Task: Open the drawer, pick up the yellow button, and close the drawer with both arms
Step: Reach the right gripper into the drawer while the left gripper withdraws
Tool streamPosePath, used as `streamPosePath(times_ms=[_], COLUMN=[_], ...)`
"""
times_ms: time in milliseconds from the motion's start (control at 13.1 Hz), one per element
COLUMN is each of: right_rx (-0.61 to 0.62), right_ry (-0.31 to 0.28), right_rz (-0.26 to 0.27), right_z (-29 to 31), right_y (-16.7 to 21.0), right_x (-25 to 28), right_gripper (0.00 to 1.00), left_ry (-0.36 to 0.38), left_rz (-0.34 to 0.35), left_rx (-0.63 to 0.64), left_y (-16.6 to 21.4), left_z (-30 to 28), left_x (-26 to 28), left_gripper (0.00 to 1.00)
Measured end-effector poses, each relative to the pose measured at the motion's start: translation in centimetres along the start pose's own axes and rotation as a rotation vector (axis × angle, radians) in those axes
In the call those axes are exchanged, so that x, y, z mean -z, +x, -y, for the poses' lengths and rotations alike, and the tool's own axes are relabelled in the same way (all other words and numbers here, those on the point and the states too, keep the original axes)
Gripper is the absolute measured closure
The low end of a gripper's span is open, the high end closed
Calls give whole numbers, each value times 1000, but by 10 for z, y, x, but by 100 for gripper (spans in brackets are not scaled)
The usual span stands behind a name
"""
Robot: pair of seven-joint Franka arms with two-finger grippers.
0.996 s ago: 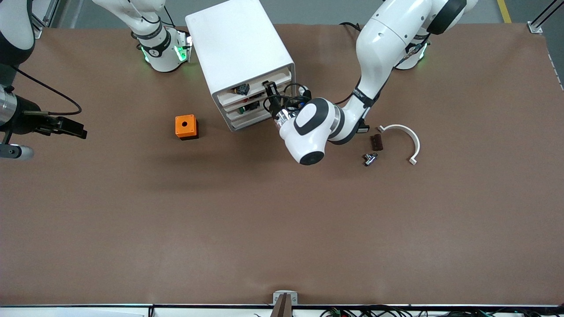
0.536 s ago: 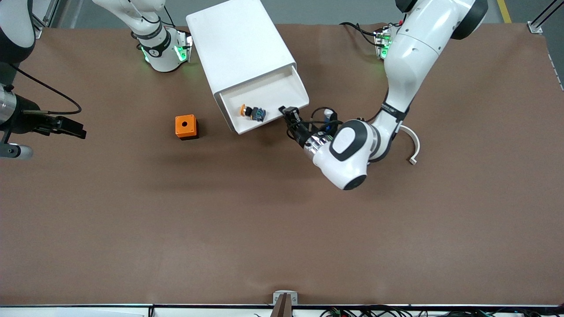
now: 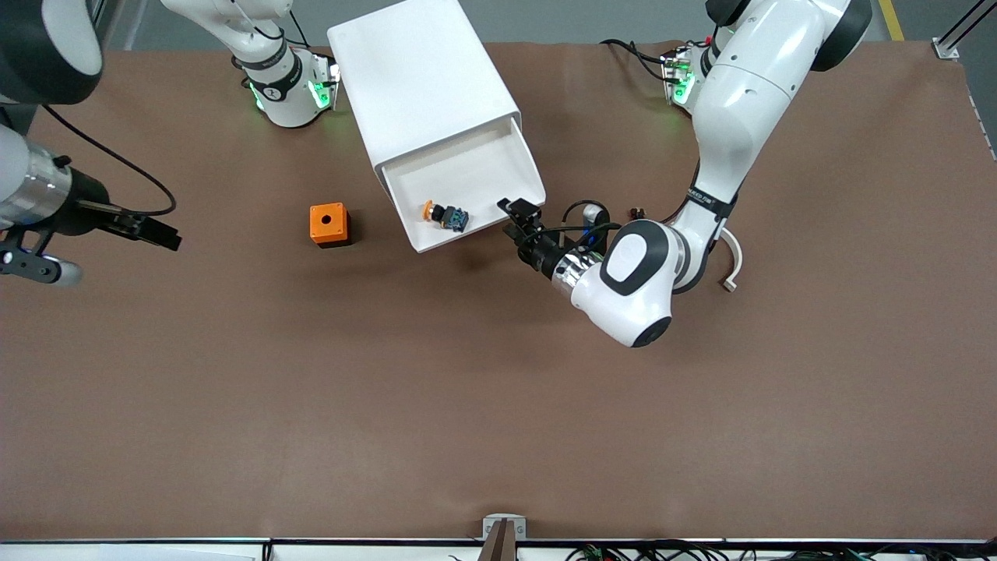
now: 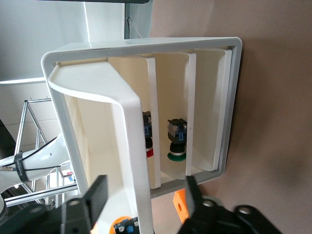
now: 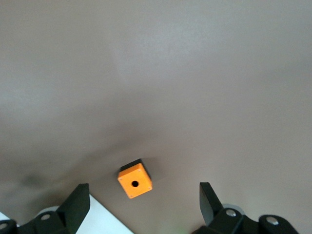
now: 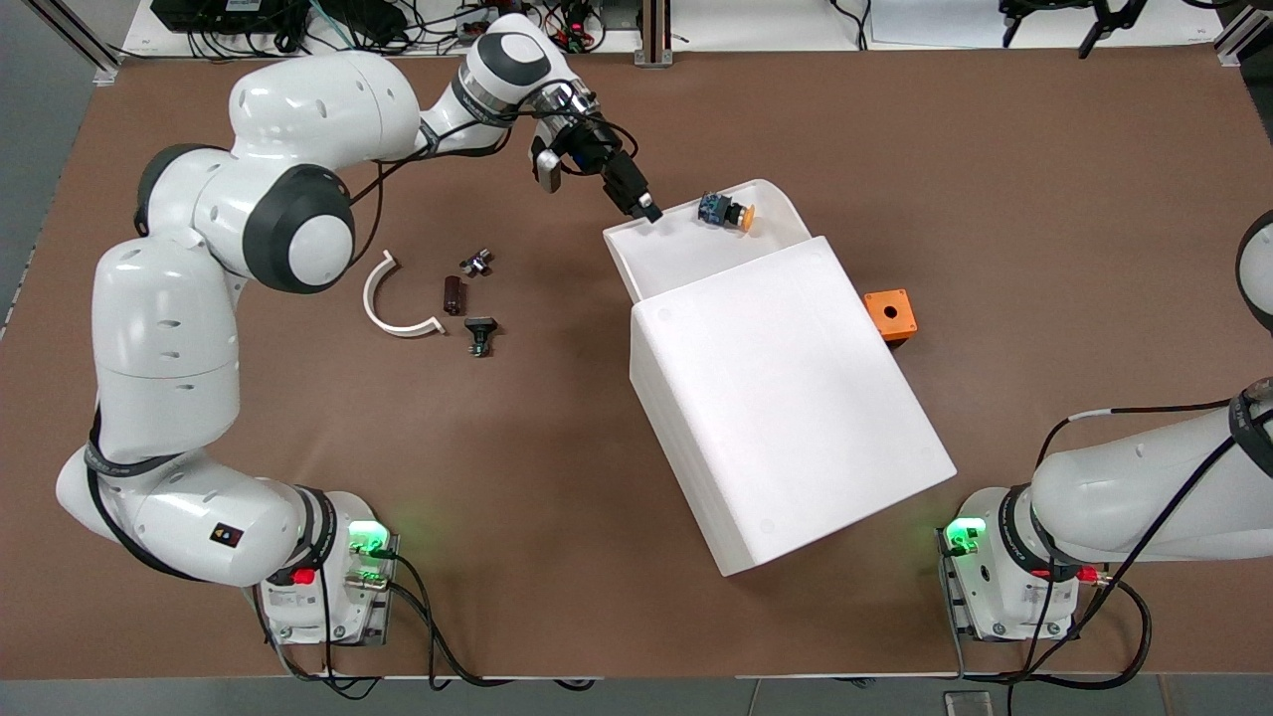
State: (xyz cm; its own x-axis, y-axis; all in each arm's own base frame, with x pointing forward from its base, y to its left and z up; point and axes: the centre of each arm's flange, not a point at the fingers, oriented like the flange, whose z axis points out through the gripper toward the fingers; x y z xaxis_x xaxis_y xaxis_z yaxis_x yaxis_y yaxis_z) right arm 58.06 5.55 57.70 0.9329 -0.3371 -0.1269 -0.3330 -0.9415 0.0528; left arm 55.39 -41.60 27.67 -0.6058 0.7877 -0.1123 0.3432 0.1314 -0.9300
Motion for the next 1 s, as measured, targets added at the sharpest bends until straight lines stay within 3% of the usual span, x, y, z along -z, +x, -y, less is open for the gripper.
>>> streamPosePath(times_ms=[153,306,460,690,996], right_rx=[-89,-175,-278,-400,-352], right_ry=[35,55,40,23,59], right_rz=[40,92,129,142,132], right_z=[30,56,93,150,207], right_y=[-10,-16,-31,-68,-107], right_x=[-9,-23,-38,-49,-66], right_gripper=[0,0,0,0,0], left_ry=[-46,-119,-157,-197,-279], left_rz=[4,17,54,101,53], left_rx=[-13,-29,-85,-191,-364], left_y=[5,15,30,46,51], left_z=[-1,-4,-6,3,19], left_x=[31,77,121,167,183], left_gripper=[2,0,0,0,0])
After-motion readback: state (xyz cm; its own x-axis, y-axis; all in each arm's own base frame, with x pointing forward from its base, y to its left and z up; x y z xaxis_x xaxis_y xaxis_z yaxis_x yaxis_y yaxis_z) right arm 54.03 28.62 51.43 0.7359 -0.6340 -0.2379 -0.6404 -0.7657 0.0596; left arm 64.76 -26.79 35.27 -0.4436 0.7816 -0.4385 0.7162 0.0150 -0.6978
